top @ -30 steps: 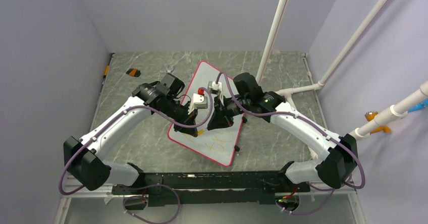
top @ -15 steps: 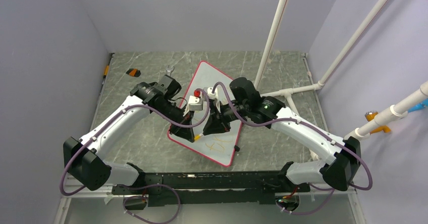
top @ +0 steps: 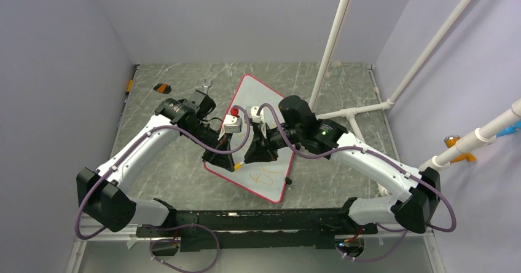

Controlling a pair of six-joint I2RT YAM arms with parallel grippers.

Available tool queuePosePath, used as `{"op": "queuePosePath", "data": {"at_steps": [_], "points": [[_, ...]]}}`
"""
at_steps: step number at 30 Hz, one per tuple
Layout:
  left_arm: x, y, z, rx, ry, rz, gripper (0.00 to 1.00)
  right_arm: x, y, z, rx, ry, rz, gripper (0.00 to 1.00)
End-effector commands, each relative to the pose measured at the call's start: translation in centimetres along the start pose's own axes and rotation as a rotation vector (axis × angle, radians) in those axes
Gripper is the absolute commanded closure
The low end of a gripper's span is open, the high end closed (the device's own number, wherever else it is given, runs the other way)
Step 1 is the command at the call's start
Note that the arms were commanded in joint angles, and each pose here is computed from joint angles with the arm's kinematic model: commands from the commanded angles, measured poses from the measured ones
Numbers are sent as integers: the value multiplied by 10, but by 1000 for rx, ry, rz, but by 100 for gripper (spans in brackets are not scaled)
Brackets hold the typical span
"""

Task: Write a sentence on the whiteboard
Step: Insert the whiteboard marker without the cap into the pen cap, then put down the whiteboard marker at the center of the board.

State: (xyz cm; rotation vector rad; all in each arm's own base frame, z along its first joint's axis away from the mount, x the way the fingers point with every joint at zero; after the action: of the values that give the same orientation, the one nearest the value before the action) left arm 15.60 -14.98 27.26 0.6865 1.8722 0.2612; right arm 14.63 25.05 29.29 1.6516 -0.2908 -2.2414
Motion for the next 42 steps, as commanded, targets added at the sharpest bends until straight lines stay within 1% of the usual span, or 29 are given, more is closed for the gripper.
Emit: {"op": "queuePosePath", "data": {"at_steps": [1, 3, 4, 5, 7, 15, 19, 20, 21, 22, 23, 24, 26, 32, 38, 42], "points": [[-62, 7, -8, 124, -333, -324, 97, 13, -17, -12, 111, -2, 61, 100], [-60, 8, -5, 84, -330, -315, 89, 11, -13, -11, 134, -5, 58, 100], [-59, 10, -6, 55, -333, -310, 82, 9, -8, -9, 159, -5, 50, 100], [-58, 11, -6, 44, -336, -310, 79, 8, -6, -9, 172, -8, 43, 100], [-57, 12, -6, 19, -336, -306, 76, 7, -2, -8, 188, -10, 30, 100], [-54, 14, -6, -25, -330, -291, 71, 2, 9, -7, 235, -14, 1, 100], [-54, 15, -6, -45, -335, -292, 65, 0, 12, -6, 247, -13, -14, 100], [-54, 16, -6, -51, -333, -292, 62, -1, 13, -6, 251, -12, -18, 100], [-54, 16, -6, -56, -332, -291, 57, -1, 13, -6, 253, -12, -21, 100], [-54, 16, -6, -59, -333, -294, 37, -1, 13, -6, 255, -14, -24, 100], [-54, 17, -6, -63, -334, -294, 14, -1, 13, -6, 257, -14, -28, 100], [-53, 17, -6, -65, -334, -294, 2, -1, 14, -6, 260, -14, -32, 100], [-54, 18, -6, -74, -335, -296, 0, -2, 15, -6, 263, -12, -40, 100], [-55, 23, -4, -149, -343, -308, 1, -3, 16, -8, 285, -16, -58, 100], [-53, 33, -1, -339, -303, -343, 1, -4, 20, -9, 330, -19, -89, 100], [-53, 40, 0, -473, -279, -414, 1, -4, 22, -11, 360, -27, -107, 100]]}}
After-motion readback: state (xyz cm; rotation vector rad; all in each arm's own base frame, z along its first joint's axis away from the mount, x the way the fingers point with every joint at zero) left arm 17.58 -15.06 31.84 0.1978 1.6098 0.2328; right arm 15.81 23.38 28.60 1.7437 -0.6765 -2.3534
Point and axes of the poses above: each gripper's point midway between its finger pads, its own y axis back along the fingers, its own z axis along the line the jaws close on, x = y × z, the point moved 10 cm from there along y, back along the fingers, and after that the axes turned 5 degrees about -y, right-handed, at the moved point
